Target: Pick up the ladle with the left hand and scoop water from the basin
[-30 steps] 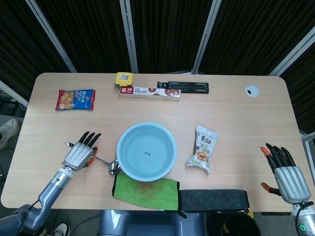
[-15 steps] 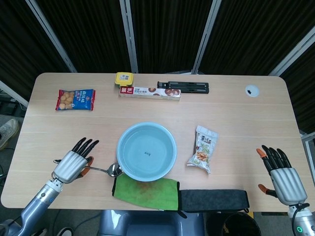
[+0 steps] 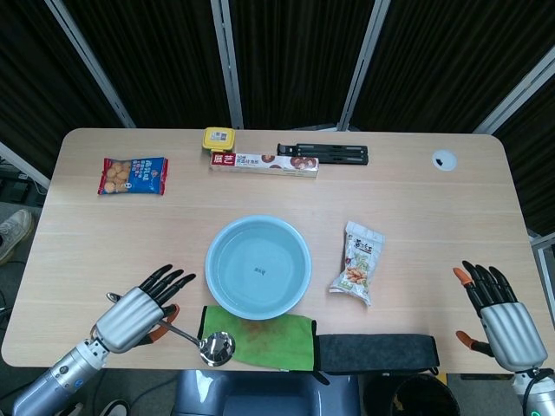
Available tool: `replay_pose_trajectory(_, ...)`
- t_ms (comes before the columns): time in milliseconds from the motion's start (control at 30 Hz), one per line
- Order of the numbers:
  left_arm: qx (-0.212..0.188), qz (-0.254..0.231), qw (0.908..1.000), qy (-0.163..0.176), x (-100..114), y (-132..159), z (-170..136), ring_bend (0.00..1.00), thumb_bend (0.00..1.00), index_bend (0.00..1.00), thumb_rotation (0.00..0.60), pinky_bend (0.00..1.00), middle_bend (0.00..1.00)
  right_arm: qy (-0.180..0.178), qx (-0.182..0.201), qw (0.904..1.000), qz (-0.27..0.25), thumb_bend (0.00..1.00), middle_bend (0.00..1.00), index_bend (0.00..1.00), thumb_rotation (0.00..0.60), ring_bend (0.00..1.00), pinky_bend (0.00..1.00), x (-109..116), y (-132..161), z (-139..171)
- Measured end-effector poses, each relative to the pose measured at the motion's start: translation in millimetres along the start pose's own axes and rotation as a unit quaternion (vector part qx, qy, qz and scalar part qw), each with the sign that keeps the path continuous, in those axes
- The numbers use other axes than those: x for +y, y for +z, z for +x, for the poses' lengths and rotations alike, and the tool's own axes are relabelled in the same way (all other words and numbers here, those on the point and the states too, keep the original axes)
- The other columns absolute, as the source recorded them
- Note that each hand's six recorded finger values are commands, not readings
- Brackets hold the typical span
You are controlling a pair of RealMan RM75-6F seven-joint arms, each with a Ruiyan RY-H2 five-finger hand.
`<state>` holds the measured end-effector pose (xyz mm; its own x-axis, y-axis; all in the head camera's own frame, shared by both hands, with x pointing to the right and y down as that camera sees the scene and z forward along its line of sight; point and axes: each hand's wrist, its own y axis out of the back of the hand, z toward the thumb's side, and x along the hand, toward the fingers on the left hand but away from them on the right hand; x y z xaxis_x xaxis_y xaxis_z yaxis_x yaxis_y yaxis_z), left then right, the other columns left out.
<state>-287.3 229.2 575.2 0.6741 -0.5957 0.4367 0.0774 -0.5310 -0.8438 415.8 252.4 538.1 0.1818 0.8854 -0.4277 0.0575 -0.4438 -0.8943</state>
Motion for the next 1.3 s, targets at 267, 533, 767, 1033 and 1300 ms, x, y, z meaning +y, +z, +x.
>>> replay_pose_trajectory(267, 0.003, 0.013, 0.9998, 0.016, 17, -2, 28, 0.0, 0.46, 0.7, 0.6, 0.0, 0.0, -0.006, -0.003, 0.9999, -0.011, 0.0, 0.0, 0.0, 0.6, 0.0, 0.0, 6, -6, 2)
replay_pose_trajectory(533, 0.017, 0.028, 0.9993, 0.015, 22, -10, 65, 0.0, 0.47, 0.71, 0.6, 0.0, 0.0, -0.002, -0.006, 0.9997, -0.025, 0.0, 0.0, 0.0, 0.6, 0.0, 0.0, 9, -12, 0)
replay_pose_trajectory(767, 0.033, 0.036, 0.9987, 0.013, 12, -16, 109, 0.0, 0.46, 0.71, 0.6, 0.0, 0.0, 0.005, -0.013, 0.9994, -0.033, 0.0, 0.0, 0.0, 0.6, 0.0, 0.0, 9, -19, -6)
replay_pose_trajectory(1033, 0.037, 0.03, 0.9988, -0.013, -13, -17, 154, 0.0, 0.47, 0.73, 0.6, 0.0, 0.0, 0.009, -0.018, 0.999, -0.04, 0.0, 0.0, 0.0, 0.6, 0.0, 0.0, 11, -24, -10)
replay_pose_trajectory(1300, 0.039, 0.023, 0.9986, -0.027, -31, -14, 177, 0.0, 0.46, 0.73, 0.6, 0.0, 0.0, 0.017, -0.018, 0.9989, -0.04, 0.0, 0.0, 0.0, 0.6, 0.0, 0.0, 9, -26, -12)
